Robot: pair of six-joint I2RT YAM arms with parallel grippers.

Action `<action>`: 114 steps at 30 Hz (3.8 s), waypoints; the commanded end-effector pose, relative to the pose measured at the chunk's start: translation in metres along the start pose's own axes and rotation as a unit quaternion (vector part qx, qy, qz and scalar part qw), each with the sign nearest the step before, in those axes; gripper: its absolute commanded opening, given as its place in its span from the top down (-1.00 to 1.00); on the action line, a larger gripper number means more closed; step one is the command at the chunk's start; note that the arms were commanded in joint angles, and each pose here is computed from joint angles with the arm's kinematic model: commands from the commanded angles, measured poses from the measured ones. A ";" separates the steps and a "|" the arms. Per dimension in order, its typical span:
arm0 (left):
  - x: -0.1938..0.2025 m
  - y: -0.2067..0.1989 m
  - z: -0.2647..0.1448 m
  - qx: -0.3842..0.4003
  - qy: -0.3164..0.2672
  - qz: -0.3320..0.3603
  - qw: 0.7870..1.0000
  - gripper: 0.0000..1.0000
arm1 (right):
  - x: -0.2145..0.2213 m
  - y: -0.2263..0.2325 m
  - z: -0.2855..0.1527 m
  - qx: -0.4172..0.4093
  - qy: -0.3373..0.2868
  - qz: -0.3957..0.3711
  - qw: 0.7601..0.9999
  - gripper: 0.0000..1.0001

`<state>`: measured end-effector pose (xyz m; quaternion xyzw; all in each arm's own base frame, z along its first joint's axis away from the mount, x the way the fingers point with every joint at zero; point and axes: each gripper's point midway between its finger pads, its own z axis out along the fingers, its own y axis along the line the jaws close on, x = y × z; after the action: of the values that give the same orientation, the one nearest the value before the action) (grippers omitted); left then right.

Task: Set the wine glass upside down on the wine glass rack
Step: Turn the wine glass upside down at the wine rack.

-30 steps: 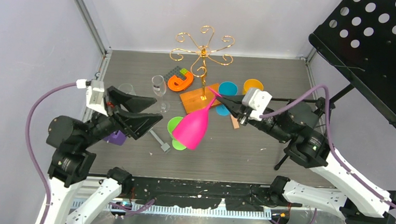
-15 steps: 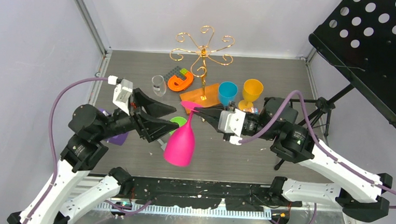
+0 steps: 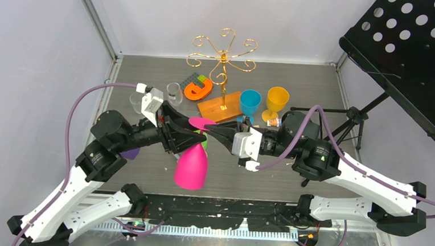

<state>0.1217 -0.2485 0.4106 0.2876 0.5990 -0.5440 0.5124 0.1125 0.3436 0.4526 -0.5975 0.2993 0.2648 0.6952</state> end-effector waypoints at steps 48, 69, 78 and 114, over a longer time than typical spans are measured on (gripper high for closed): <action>-0.057 0.063 -0.021 -0.182 -0.162 0.154 0.958 1.00 | 0.064 -0.133 -0.101 0.393 0.202 0.192 0.876 -0.33; -0.045 0.068 -0.051 -0.207 -0.183 0.207 0.938 1.00 | 0.192 -0.223 -0.007 0.329 0.255 0.365 0.833 -0.26; -0.043 0.073 -0.058 -0.226 -0.191 0.196 0.935 1.00 | 0.236 -0.225 -0.002 0.350 0.279 0.368 0.815 -0.12; -0.050 0.099 -0.036 -0.252 -0.198 0.251 0.914 1.00 | 0.302 -0.197 0.000 0.345 0.342 0.372 0.791 0.89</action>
<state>0.2014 -0.1802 0.3935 0.1848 0.5500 -0.3030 0.7560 0.4645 0.3175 0.3524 -0.2100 0.7981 0.1519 0.5439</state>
